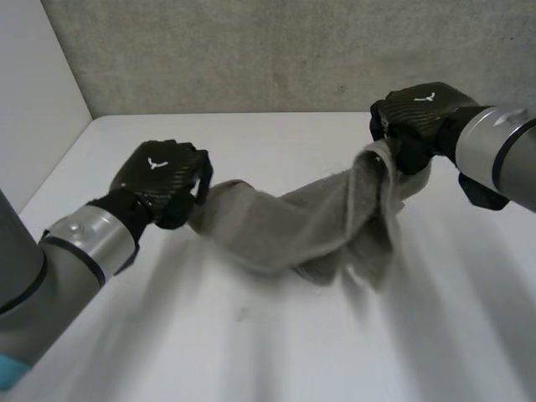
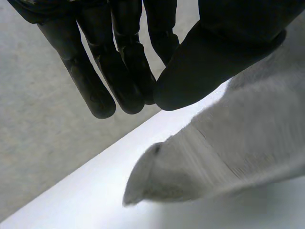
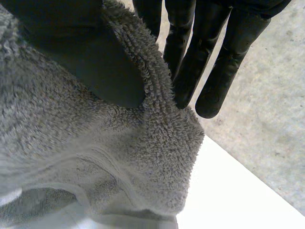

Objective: Fold the towel.

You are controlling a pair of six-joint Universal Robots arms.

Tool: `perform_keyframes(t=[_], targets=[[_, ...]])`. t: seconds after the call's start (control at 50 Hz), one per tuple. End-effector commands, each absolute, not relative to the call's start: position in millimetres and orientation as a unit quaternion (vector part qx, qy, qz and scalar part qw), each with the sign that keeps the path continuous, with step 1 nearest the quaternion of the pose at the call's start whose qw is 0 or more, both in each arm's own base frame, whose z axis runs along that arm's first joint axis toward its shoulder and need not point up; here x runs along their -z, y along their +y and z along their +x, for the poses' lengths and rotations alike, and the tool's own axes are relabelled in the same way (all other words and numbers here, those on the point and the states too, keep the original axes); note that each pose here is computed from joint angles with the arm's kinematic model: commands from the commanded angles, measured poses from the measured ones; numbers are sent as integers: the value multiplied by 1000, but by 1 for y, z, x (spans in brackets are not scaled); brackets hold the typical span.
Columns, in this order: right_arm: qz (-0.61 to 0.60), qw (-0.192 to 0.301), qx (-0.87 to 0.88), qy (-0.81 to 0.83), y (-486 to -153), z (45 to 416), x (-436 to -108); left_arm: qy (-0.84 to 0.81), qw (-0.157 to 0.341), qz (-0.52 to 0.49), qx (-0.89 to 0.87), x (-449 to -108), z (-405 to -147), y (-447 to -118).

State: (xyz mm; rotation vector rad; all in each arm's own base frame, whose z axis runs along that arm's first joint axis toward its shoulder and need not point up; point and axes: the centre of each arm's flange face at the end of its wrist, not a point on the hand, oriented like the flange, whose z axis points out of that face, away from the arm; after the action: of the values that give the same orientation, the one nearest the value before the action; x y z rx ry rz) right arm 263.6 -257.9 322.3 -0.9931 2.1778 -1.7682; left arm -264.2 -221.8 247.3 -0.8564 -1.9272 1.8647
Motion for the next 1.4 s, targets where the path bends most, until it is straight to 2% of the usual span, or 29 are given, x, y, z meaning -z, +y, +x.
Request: perform_keyframes(t=[0.02,0.06,0.08,0.12,0.22,0.4,0.54,0.68,0.72,0.9,1.06,1.16,1.4], targets=[[-380,62,536,751,-274,261,-291,-690,210,-291,-628,-238,-276,-202],[-407,41,510,757,-284,263,-266,-710,210,-298,-603,-215,-284,-206],[-407,41,510,757,-284,263,-266,-710,210,-298,-603,-215,-284,-206],[-416,27,491,765,-293,265,-246,-726,196,-292,-591,-192,-289,-217],[-402,13,490,773,-307,266,-229,-732,186,-288,-589,-173,-296,-228],[-339,13,544,767,-323,267,-220,-735,187,-283,-587,-167,-296,-227],[-296,24,562,772,-325,268,-211,-741,216,-270,-576,-166,-310,-210],[-264,7,593,761,-332,261,-224,-742,189,-261,-587,-162,-311,-214],[-256,1,603,756,-328,255,-237,-738,172,-263,-597,-164,-309,-217],[-234,0,585,776,-302,231,-238,-737,132,-283,-600,-160,-298,-225],[-100,48,578,808,-279,186,-247,-742,125,-283,-594,-155,-292,-225],[-31,89,549,830,-261,163,-235,-740,125,-283,-597,-157,-292,-225],[7,113,486,867,-250,141,-198,-740,126,-283,-597,-158,-291,-223]])
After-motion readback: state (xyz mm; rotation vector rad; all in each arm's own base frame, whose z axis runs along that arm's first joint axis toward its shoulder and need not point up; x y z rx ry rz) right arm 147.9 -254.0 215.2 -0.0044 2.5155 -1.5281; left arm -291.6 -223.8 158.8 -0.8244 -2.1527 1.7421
